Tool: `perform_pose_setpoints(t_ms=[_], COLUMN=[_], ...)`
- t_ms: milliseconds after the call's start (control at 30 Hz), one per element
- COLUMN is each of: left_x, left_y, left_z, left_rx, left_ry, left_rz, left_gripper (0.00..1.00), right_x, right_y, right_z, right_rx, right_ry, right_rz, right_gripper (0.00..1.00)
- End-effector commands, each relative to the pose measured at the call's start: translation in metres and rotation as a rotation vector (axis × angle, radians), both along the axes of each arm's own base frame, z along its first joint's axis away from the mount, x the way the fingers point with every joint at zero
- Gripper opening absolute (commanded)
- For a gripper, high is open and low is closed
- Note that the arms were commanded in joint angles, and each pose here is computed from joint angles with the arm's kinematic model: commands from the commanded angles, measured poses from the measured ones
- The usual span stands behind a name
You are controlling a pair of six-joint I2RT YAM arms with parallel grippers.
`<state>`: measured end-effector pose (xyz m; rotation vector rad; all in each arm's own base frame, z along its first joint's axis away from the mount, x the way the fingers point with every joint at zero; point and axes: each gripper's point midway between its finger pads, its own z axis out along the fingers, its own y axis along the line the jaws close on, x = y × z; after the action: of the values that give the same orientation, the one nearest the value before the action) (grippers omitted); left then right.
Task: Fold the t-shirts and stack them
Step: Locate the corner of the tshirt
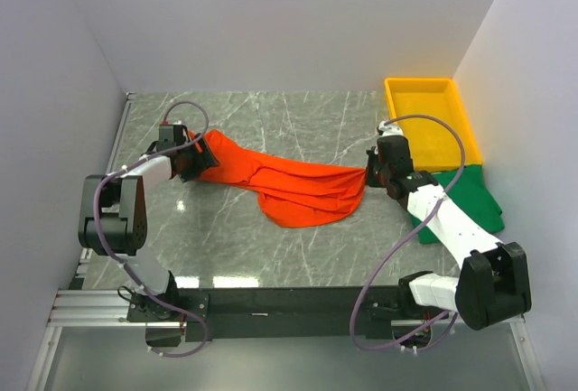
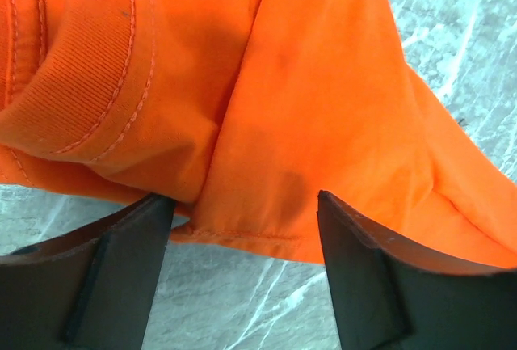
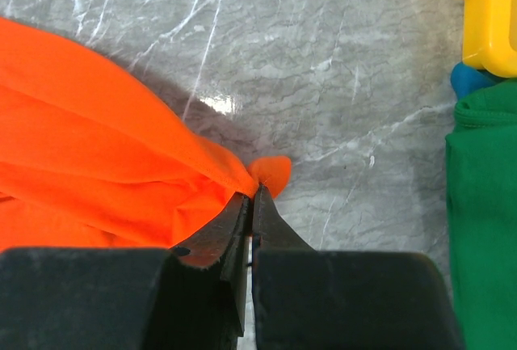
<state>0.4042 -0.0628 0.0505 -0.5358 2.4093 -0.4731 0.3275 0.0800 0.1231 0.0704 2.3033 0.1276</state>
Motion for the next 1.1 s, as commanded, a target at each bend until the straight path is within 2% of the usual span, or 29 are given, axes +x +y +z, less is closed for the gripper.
perform_pose_setpoints(t_ms=[0,100,233,333,567,733,967,1067], left_x=[0.015,0.016,0.017,0.016,0.011,0.011,0.012,0.011], left_y=[-0.003,-0.005,-0.007,-0.005,-0.002,-0.002,-0.007,0.001], left_z=[0.011,0.006,0.007,0.014,0.047,0.056,0.047,0.038], left_rx=[-0.008,-0.02,-0.029,-0.018,-0.008,-0.011,-0.047,-0.012], left_ry=[-0.04,-0.033,-0.042,-0.058,-0.13,-0.149,-0.119,-0.083], left_rz=[-0.011,-0.016,-0.026,-0.024,-0.014,-0.005,-0.004,0.033], left_gripper=[0.79,0.79,0.74,0.65,0.58,0.53,0.52,0.55], right_x=[0.004,0.004,0.003,0.002,0.002,0.001,0.001,0.001], right_y=[0.001,0.002,0.002,0.002,0.002,0.002,0.003,0.004], right_z=[0.011,0.011,0.012,0.013,0.018,0.017,0.015,0.015], right_rx=[0.027,0.035,0.035,0.037,0.043,0.045,0.05,0.051], right_ry=[-0.053,-0.059,-0.062,-0.066,-0.078,-0.071,-0.067,-0.065], right_rz=[-0.007,-0.005,0.0,-0.001,-0.003,-0.004,-0.005,-0.002], right_gripper=[0.0,0.0,0.0,0.0,0.0,0.0,0.0,0.0])
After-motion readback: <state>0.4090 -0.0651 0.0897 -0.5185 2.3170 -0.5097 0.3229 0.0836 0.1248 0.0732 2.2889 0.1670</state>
